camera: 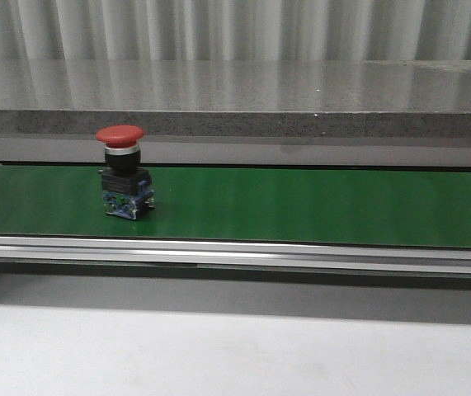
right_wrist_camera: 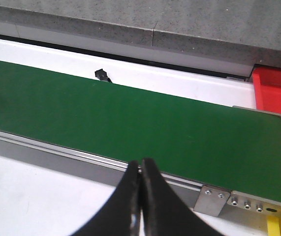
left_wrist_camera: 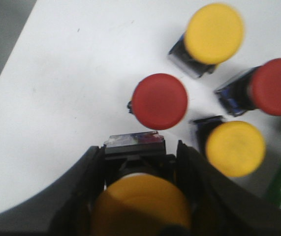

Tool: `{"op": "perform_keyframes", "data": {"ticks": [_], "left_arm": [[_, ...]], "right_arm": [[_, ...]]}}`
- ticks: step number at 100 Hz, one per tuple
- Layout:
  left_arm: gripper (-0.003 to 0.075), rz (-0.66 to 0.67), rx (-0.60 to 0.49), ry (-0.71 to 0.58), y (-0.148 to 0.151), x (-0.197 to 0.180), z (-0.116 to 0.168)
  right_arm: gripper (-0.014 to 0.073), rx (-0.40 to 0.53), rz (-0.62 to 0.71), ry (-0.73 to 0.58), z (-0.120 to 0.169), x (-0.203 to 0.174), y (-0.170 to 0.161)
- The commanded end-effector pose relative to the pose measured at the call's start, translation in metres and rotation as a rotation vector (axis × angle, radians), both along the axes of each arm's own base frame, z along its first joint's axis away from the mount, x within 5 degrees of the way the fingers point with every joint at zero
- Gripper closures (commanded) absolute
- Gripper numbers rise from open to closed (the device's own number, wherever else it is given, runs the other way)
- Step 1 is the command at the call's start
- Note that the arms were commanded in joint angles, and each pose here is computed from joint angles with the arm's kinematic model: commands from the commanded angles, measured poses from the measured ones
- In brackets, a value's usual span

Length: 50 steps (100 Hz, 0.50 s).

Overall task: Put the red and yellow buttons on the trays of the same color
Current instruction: 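Carry the yellow button onto the belt and open the left gripper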

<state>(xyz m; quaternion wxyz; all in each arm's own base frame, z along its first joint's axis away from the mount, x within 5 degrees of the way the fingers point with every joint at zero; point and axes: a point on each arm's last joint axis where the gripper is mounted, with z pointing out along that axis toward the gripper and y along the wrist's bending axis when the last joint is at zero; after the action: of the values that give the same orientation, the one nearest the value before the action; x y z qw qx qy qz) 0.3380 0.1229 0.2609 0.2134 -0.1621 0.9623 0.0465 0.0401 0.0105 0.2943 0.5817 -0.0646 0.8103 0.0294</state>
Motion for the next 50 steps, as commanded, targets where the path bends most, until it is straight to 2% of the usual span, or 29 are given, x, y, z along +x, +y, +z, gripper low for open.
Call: {"op": "perform_keyframes", "data": {"ticks": [1, 12, 22, 34, 50], "left_arm": [[0.0605, -0.045, 0.049, -0.164, -0.02, -0.007, 0.048], [0.0605, -0.111, 0.062, -0.229, -0.045, -0.014, 0.071], [0.0605, -0.16, 0.056, -0.228, -0.063, -0.018, 0.078], [0.0605, -0.214, 0.039, -0.202, -0.081, -0.018, 0.077], [0.0604, -0.29, 0.022, -0.153, -0.106, -0.02, 0.06]], "right_arm": [[0.066, 0.009, -0.004, -0.084, 0.013, 0.001, 0.0], [0.066, 0.009, -0.004, -0.084, 0.013, 0.001, 0.0], [0.066, 0.009, -0.004, -0.084, 0.013, 0.001, 0.0], [0.066, 0.009, -0.004, -0.084, 0.013, 0.001, 0.0], [0.066, 0.009, -0.004, -0.084, 0.013, 0.001, 0.0]]}}
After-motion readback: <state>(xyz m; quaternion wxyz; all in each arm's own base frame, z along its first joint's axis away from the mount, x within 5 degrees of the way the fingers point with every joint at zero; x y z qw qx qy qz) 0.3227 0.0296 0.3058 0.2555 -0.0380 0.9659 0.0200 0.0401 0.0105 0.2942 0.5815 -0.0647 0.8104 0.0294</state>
